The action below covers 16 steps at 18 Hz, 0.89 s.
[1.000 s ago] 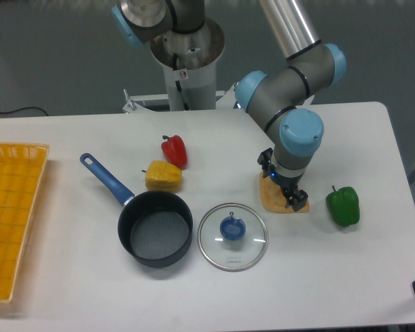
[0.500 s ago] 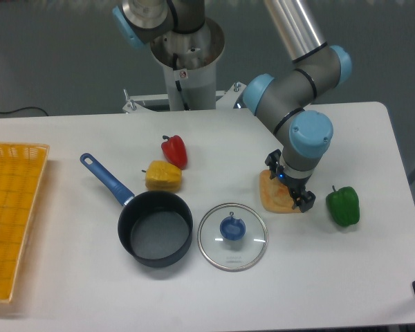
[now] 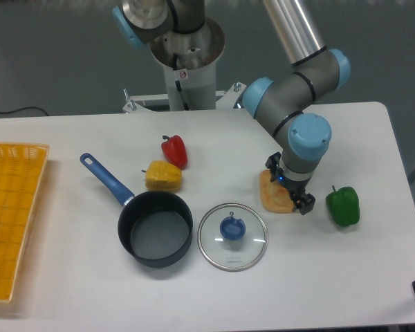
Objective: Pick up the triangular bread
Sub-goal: 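Lower the gripper onto the bread slice and close on it, then lift the gripped bread slice up off the table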
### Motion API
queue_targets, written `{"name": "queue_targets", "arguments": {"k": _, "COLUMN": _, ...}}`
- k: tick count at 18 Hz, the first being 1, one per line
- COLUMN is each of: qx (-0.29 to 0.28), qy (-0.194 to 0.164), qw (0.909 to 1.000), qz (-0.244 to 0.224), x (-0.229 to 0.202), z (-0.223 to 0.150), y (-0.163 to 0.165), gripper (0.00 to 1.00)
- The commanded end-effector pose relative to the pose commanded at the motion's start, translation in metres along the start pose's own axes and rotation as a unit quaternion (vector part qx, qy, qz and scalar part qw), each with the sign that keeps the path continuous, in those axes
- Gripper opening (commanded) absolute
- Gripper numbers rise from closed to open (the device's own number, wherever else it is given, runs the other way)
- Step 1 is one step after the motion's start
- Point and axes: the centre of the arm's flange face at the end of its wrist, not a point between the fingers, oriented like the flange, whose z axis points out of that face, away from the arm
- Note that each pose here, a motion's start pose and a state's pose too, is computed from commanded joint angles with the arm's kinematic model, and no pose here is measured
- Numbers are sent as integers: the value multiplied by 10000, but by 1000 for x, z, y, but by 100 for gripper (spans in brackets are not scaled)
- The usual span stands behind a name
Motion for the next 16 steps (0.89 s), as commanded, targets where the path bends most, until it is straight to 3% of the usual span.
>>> {"name": "queue_targets", "arguments": {"k": 2, "qx": 0, "qy": 0, "qw": 10000, "qz": 0, "x": 0, "z": 0, "y": 0, "gripper": 98}}
{"name": "queue_targets", "arguments": {"k": 3, "qx": 0, "qy": 0, "qw": 10000, "qz": 0, "x": 0, "z": 0, "y": 0, "gripper": 85}}
{"name": "queue_targets", "arguments": {"k": 6, "qx": -12, "qy": 39, "qw": 10000, "qz": 1, "x": 0, "z": 2, "y": -1, "gripper": 62}}
{"name": "queue_targets", "arguments": {"k": 7, "qx": -13, "qy": 32, "qw": 10000, "qz": 8, "x": -1, "z": 1, "y": -1, "gripper": 50}}
{"name": "queue_targets", "arguments": {"k": 8, "qx": -23, "qy": 10, "qw": 10000, "qz": -7, "x": -3, "z": -2, "y": 0, "gripper": 30}}
{"name": "queue_targets", "arguments": {"k": 9, "qx": -30, "qy": 10, "qw": 10000, "qz": 0, "x": -4, "z": -3, "y": 0, "gripper": 17}}
{"name": "queue_targets", "arguments": {"k": 16, "qx": -25, "qy": 71, "qw": 10000, "qz": 10, "x": -17, "z": -41, "y": 2, "gripper": 12}}
